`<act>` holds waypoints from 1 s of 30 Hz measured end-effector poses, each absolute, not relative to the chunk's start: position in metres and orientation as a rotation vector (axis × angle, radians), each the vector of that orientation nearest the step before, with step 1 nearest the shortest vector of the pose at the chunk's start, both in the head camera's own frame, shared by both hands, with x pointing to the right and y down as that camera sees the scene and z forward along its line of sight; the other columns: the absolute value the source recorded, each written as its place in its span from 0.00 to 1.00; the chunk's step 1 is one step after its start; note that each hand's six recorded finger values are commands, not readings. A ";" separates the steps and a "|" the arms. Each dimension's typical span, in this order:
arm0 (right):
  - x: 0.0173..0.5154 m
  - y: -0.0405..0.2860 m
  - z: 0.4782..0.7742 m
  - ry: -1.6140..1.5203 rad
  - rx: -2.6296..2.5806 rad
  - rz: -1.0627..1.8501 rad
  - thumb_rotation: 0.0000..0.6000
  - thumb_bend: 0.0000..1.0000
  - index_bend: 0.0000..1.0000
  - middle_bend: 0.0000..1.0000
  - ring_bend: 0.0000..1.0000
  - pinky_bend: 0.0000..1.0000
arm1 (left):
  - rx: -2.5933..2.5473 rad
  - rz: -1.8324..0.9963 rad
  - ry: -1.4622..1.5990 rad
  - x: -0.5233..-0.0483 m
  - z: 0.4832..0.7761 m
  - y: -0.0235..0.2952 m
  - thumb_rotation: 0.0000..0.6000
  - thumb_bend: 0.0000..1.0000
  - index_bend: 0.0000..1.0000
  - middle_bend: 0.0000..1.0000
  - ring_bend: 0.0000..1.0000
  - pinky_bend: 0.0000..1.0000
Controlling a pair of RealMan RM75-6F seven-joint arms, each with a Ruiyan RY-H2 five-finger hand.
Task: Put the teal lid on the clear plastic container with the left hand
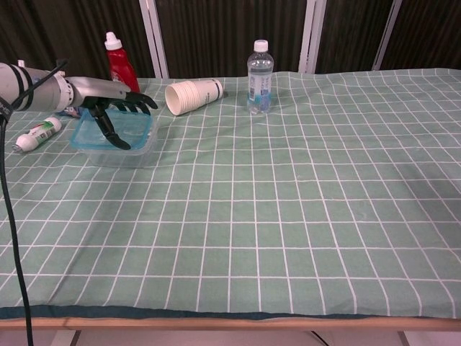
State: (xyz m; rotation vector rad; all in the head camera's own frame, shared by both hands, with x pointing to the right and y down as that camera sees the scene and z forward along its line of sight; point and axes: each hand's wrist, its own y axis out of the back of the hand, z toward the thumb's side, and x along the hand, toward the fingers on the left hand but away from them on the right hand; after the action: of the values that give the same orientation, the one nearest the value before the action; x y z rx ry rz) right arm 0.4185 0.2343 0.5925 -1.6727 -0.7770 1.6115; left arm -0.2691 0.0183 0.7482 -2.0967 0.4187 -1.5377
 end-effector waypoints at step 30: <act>0.420 0.233 0.587 -0.794 -1.674 1.599 1.00 0.06 0.00 0.00 0.00 0.00 | -2.072 -1.528 0.353 -0.258 0.744 0.017 1.00 0.27 0.01 0.62 0.73 0.69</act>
State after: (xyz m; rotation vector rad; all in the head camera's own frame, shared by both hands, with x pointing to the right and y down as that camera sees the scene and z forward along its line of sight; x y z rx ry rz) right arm 0.4203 0.2335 0.5875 -1.6735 -0.7940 1.5993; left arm -0.2576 0.0170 0.7438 -2.0720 0.3527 -1.5278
